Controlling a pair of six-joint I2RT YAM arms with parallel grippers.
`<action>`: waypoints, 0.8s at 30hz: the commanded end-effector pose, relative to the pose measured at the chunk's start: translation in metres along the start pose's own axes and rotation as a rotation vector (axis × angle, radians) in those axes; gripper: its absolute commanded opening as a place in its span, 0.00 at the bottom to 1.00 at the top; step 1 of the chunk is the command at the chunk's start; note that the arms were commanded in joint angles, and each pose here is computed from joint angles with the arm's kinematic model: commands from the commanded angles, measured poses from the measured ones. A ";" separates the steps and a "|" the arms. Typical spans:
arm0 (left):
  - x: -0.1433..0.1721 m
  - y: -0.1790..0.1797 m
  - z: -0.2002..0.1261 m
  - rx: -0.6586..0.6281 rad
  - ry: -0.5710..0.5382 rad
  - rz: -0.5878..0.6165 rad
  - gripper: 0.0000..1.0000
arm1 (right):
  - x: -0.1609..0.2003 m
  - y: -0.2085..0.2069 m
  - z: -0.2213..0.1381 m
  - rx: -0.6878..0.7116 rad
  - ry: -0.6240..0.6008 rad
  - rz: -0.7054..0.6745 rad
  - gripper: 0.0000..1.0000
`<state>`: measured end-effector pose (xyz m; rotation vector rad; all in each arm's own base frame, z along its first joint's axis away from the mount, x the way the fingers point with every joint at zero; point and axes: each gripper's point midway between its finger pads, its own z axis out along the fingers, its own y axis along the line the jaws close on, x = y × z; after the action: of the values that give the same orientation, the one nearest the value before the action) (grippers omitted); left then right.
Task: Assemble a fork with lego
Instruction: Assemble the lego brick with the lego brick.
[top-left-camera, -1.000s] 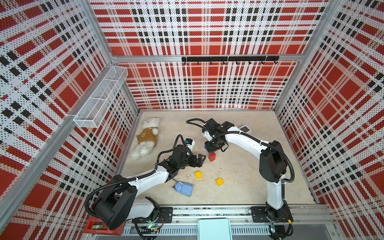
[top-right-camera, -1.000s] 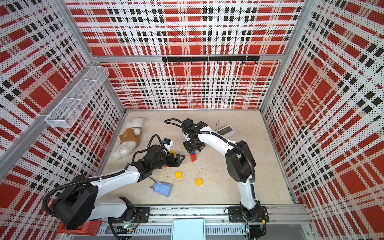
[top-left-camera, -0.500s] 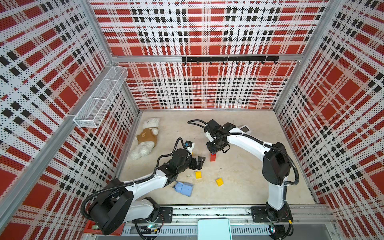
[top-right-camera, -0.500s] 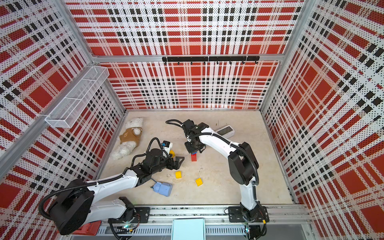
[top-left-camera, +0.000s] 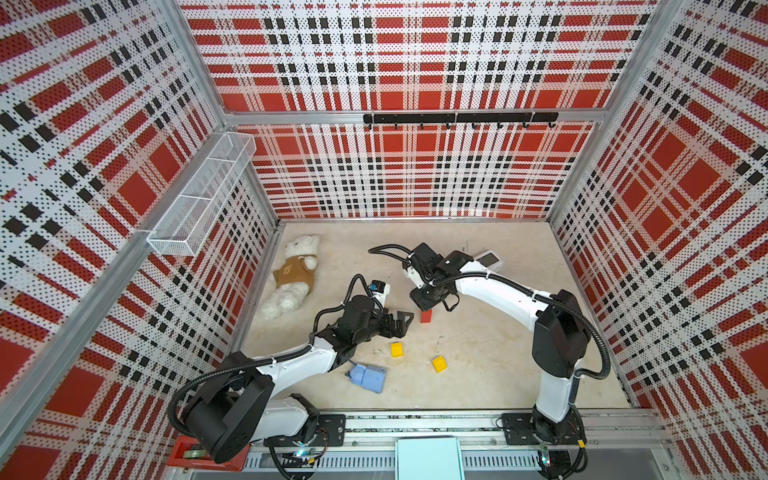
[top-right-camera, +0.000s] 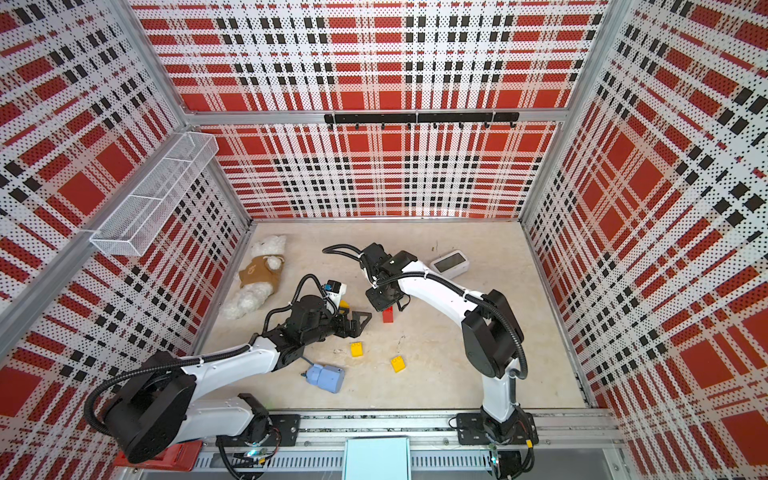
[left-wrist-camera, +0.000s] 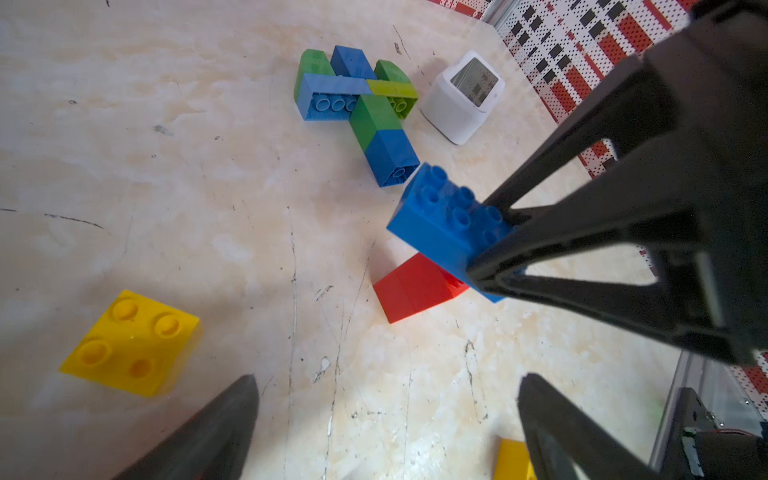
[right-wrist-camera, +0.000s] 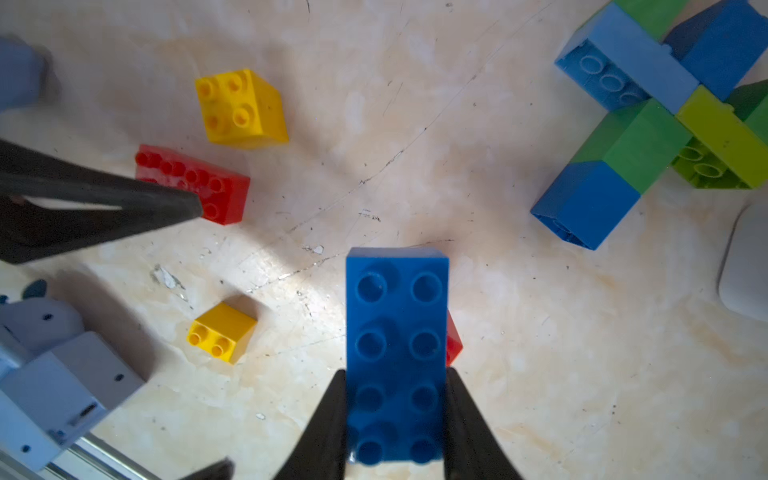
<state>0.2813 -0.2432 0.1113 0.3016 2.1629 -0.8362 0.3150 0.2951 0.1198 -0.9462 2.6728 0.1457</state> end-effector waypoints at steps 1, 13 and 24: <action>-0.003 -0.002 0.001 0.023 -0.009 -0.015 0.99 | -0.011 -0.009 -0.012 -0.022 -0.054 -0.056 0.00; -0.022 0.013 -0.016 0.053 -0.070 -0.135 0.97 | -0.056 -0.003 -0.049 -0.064 -0.425 -0.393 0.00; -0.028 0.020 -0.030 0.102 -0.068 -0.269 0.97 | -0.015 0.032 -0.033 -0.358 -0.225 -0.889 0.00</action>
<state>0.2961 -0.2069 0.1365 0.0629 2.1187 -1.0199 0.3229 0.3188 0.1528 -1.7628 1.9793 0.3727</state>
